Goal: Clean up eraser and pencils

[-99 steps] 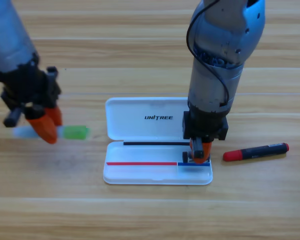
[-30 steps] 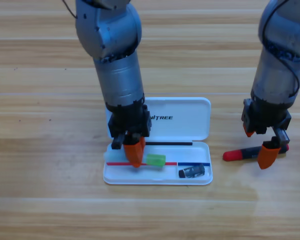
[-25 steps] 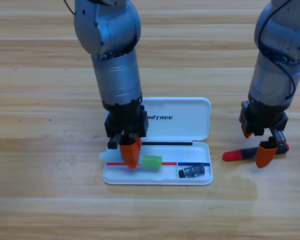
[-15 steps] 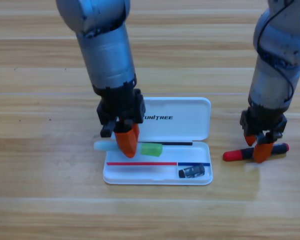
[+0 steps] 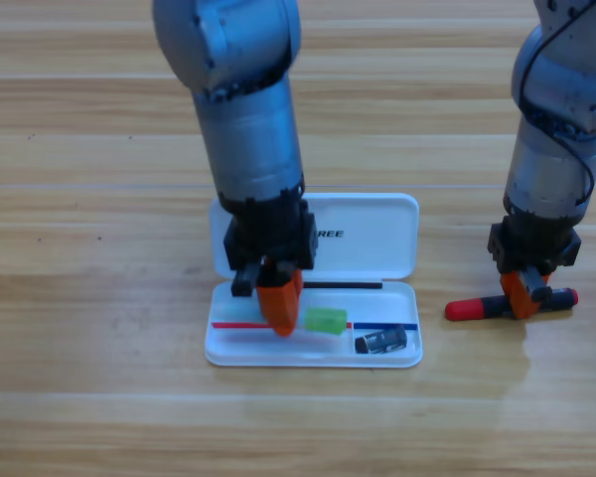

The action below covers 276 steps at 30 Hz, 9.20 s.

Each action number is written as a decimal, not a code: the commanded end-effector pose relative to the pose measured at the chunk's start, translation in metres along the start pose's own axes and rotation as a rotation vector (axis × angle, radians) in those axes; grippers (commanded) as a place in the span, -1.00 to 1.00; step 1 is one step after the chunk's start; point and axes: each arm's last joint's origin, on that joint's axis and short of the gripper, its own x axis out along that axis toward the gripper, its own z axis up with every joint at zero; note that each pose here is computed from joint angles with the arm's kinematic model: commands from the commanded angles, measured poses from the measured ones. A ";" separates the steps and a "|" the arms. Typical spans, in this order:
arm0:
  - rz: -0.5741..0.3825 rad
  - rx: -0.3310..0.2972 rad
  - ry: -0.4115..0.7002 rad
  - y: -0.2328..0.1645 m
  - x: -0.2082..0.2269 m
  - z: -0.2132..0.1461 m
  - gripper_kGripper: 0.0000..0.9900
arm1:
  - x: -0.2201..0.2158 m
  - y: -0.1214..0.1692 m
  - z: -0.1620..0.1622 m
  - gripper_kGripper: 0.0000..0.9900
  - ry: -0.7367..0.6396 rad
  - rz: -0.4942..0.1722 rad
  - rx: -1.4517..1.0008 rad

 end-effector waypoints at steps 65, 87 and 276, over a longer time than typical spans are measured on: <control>-0.063 -0.088 0.064 0.029 0.050 -0.013 -1.00 | -0.053 0.039 -0.015 -1.00 -0.057 -0.026 0.031; -0.068 -0.102 0.067 0.028 0.051 -0.013 1.00 | -0.055 0.040 -0.016 -1.00 -0.059 -0.030 0.031; 0.412 -0.241 -0.440 -0.061 -0.012 -0.256 -1.00 | -0.229 0.166 0.040 0.94 -0.791 -0.018 0.047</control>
